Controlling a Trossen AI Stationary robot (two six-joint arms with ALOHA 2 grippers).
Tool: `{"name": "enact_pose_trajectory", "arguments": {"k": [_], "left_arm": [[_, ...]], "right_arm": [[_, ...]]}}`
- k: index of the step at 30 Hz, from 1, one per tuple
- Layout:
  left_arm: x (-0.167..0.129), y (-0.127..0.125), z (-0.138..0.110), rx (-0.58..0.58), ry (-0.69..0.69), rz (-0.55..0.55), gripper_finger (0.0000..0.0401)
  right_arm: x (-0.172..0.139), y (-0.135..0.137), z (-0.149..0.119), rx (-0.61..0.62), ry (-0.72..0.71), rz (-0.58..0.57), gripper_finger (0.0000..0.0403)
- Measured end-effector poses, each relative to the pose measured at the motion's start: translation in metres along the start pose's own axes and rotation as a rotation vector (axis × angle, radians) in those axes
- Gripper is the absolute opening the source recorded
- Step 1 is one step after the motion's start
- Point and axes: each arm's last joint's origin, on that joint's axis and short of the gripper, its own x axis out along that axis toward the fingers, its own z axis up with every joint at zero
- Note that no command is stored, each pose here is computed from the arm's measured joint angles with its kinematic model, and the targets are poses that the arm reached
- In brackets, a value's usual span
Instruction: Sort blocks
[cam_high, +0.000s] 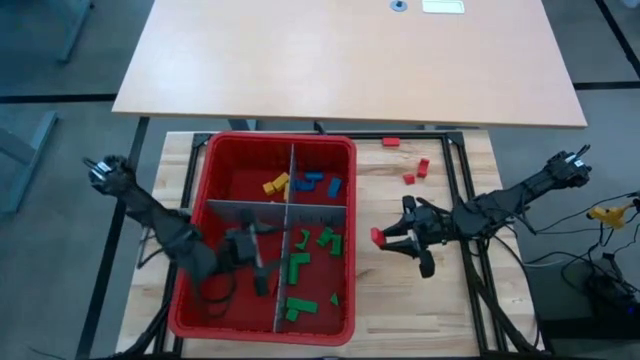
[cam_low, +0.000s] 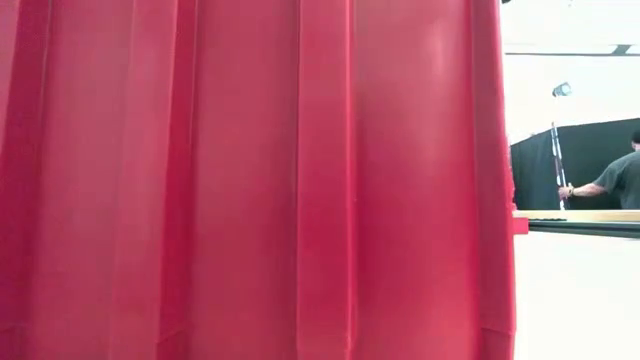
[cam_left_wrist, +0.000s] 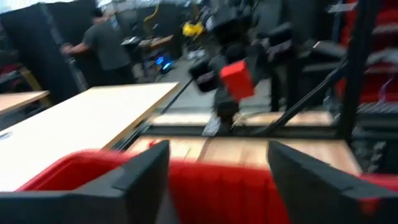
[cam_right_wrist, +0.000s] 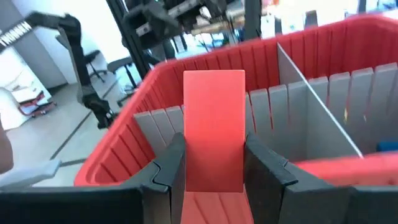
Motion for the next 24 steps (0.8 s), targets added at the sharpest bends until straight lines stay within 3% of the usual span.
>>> {"name": "enact_pose_trajectory", "arguments": {"k": [4, 7, 16, 24], "left_arm": [[0.028, 0.001, 0.005, -0.044, -0.082, -0.072, 0.0310], [0.050, 0.005, 0.004, -0.084, -0.122, -0.131, 0.0331], [0.096, 0.014, -0.002, -0.215, -0.249, -0.285, 0.0316], [0.108, 0.017, -0.007, -0.254, -0.268, -0.307, 0.0315]], "right_arm": [[0.003, 0.002, 0.002, -0.026, -0.031, 0.019, 0.0107], [0.004, 0.002, 0.002, -0.048, -0.033, 0.019, 0.0106], [0.004, 0.003, 0.006, -0.082, -0.073, 0.025, 0.0109], [0.010, 0.002, 0.008, -0.127, -0.109, 0.013, 0.0106]]}}
